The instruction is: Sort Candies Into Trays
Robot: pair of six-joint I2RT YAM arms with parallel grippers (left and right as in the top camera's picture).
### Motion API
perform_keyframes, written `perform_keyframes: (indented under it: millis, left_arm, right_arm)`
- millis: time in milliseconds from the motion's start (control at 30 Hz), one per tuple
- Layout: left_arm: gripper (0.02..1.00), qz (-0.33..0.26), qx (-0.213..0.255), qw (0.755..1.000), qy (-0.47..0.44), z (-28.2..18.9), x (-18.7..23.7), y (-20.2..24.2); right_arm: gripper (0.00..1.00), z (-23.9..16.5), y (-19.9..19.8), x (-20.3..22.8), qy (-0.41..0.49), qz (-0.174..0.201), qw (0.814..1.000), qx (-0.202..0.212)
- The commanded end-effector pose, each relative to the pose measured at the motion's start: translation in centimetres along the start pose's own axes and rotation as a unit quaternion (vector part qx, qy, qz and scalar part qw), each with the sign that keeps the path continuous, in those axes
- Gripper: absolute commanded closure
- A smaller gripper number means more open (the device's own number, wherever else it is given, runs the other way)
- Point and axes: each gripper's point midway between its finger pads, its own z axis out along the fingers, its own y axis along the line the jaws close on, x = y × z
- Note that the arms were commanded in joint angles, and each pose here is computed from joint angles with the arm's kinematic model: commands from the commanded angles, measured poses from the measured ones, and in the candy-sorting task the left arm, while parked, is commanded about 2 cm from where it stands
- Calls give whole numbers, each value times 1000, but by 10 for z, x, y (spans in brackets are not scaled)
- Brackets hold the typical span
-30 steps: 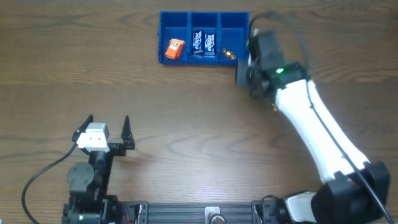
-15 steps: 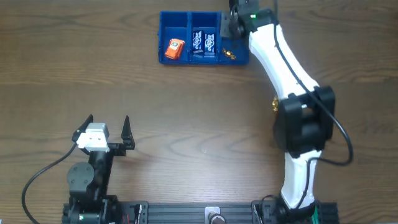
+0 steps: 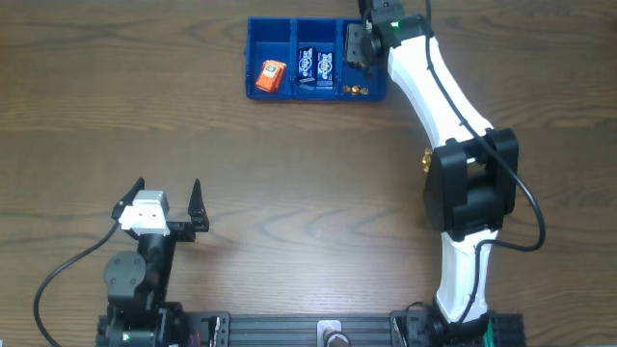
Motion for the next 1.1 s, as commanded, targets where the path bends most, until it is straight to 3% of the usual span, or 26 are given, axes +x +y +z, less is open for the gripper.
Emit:
perform_keyframes:
  millis: [33, 133, 267, 433, 600, 800, 1100]
  left_arm:
    - [20, 5, 4, 1000, 19, 2, 17, -1]
    - [20, 5, 4, 1000, 19, 2, 17, -1]
    - [20, 5, 4, 1000, 19, 2, 17, -1]
    - [20, 5, 4, 1000, 19, 2, 17, -1]
    - [20, 5, 4, 1000, 19, 2, 17, -1]
    - [20, 5, 4, 1000, 19, 2, 17, -1]
    - [20, 5, 4, 1000, 19, 2, 17, -1]
  right_arm:
    - [382, -74, -27, -24, -47, -13, 999, 12]
    - [375, -117, -71, -5, -58, 6, 997, 57]
    - [378, -130, -111, 46, -28, 11, 996, 86]
    - [378, -84, -144, 146, 91, 40, 991, 90]
    - [382, -49, -147, 200, 145, 54, 985, 81]
    - [384, -20, -141, 215, 173, 56, 981, 63]
    - [386, -5, -143, 226, 191, 55, 978, 68]
